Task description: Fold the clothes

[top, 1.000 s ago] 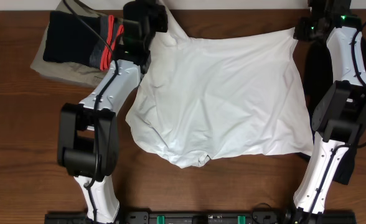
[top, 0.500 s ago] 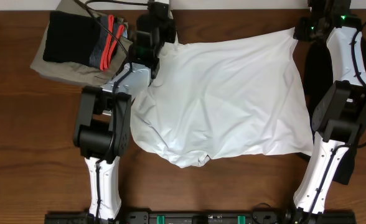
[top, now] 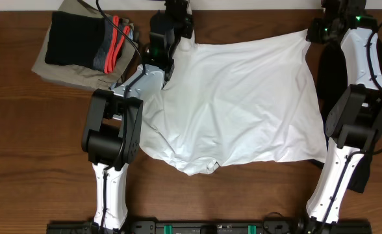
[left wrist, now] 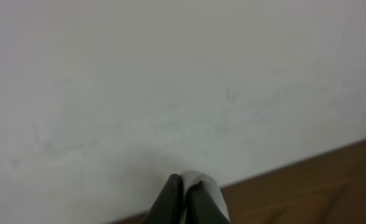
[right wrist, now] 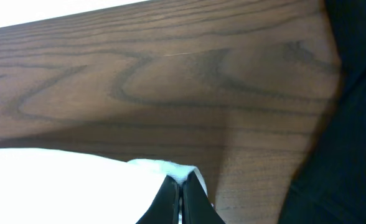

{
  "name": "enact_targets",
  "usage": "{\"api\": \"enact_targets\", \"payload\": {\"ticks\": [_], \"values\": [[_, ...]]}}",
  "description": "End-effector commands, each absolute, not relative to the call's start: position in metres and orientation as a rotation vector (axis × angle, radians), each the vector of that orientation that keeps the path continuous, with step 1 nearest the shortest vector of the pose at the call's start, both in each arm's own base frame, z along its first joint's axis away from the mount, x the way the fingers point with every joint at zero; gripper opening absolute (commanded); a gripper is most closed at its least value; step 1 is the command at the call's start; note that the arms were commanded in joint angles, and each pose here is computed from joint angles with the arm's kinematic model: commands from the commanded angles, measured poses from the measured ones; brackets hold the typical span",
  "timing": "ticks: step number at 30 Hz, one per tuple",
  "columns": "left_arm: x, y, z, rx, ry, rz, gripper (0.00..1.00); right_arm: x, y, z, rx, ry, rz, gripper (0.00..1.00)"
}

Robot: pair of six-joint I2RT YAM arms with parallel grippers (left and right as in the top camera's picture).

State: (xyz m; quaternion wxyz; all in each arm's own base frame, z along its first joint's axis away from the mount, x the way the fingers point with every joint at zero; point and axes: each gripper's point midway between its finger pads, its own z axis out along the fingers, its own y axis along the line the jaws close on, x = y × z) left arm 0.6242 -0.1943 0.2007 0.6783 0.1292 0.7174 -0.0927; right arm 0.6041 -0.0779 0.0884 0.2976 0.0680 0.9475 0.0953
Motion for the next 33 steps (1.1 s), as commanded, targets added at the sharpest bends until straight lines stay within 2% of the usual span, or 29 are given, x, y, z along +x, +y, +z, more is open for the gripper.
{"api": "enact_targets", "payload": {"ticks": [1, 4, 5, 6, 7, 8, 9, 15, 22, 25, 28, 33], "values": [[0.628, -0.199, 0.213, 0.3, 1.577, -0.192, 0.06, 0.606, -0.081, 0.112, 0.165, 2.477, 0.244, 0.01], [0.625, -0.208, 0.203, 0.322, 1.616, -0.203, 0.07, 0.605, -0.081, 0.112, 0.165, 2.479, 0.244, 0.01], [0.623, -0.212, 0.199, 0.331, 1.628, -0.21, 0.15, 0.605, -0.081, 0.112, 0.166, 2.479, 0.244, 0.01], [0.622, -0.215, 0.197, 0.339, 1.638, -0.215, 0.35, 0.605, -0.081, 0.112, 0.165, 2.479, 0.244, 0.01], [0.621, -0.218, 0.194, 0.345, 1.65, -0.217, 0.6, 0.605, -0.081, 0.112, 0.166, 2.479, 0.244, 0.01], [0.619, -0.221, 0.191, 0.351, 1.657, -0.22, 0.92, 0.605, -0.08, 0.112, 0.166, 2.479, 0.245, 0.01], [0.618, -0.223, 0.189, 0.355, 1.668, -0.221, 0.98, 0.605, -0.08, 0.112, 0.166, 2.481, 0.245, 0.01], [0.606, -0.214, 0.175, 0.378, 1.819, -0.203, 0.98, 0.599, -0.079, 0.108, 0.173, 2.509, 0.252, 0.01], [0.554, -0.164, 0.193, 0.364, 2.104, -0.153, 0.98, 0.595, -0.079, 0.105, 0.164, 2.527, 0.252, 0.03], [0.529, -0.135, 0.195, 0.34, 2.22, -0.121, 0.98, 0.595, -0.078, 0.105, 0.164, 2.528, 0.253, 0.07], [0.507, -0.103, 0.175, 0.301, 2.369, -0.087, 0.98, 0.594, -0.076, 0.104, 0.162, 2.536, 0.258, 0.19], [0.486, -0.066, 0.131, 0.239, 2.557, -0.051, 0.98, 0.589, -0.074, 0.101, 0.164, 2.557, 0.27, 0.22]]}}
